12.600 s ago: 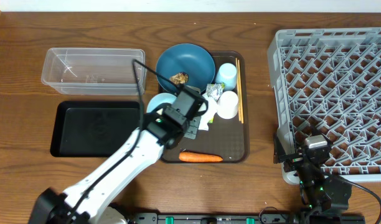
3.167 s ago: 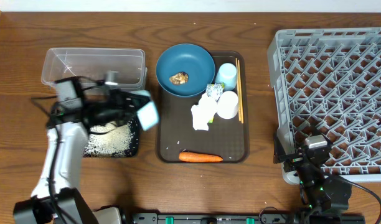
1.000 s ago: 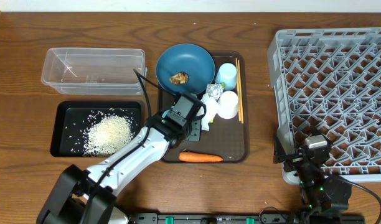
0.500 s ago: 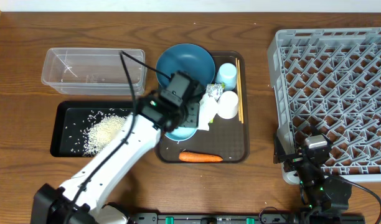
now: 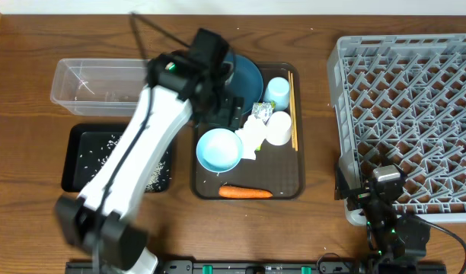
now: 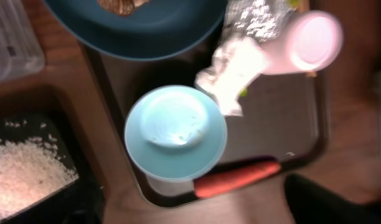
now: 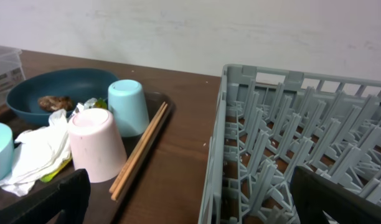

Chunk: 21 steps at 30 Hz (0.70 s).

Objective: Sort waste into correct bins and load items into the dishwasher rack

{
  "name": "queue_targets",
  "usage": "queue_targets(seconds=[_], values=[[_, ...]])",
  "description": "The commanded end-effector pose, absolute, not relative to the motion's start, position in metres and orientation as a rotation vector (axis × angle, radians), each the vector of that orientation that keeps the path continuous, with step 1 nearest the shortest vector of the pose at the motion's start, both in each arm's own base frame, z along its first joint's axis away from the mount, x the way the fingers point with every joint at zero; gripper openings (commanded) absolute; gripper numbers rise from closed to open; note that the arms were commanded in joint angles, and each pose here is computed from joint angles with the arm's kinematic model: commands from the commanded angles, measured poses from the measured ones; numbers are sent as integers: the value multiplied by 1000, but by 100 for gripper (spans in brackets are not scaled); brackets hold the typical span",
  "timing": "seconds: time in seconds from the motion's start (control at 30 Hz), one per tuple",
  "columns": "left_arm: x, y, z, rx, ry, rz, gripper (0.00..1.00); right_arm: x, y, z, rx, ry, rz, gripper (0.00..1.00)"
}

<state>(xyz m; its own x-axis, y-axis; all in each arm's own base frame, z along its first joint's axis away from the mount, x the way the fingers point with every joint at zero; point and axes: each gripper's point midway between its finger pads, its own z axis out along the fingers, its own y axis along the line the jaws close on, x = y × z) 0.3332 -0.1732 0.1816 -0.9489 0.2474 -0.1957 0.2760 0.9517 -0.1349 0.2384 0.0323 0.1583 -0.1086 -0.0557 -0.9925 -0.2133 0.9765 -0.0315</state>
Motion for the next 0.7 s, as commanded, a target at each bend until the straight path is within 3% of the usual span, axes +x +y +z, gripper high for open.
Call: queue_targets(seconds=[0.0, 0.3, 0.67], values=[[352, -162, 156, 559, 2930, -70, 98, 238, 32, 157, -216, 1678, 126, 99], [394, -179, 152, 756, 2728, -65, 98, 238, 32, 157, -216, 1678, 126, 99], [402, -183, 117, 912, 2720, -35, 98, 238, 32, 157, -216, 1678, 126, 99]])
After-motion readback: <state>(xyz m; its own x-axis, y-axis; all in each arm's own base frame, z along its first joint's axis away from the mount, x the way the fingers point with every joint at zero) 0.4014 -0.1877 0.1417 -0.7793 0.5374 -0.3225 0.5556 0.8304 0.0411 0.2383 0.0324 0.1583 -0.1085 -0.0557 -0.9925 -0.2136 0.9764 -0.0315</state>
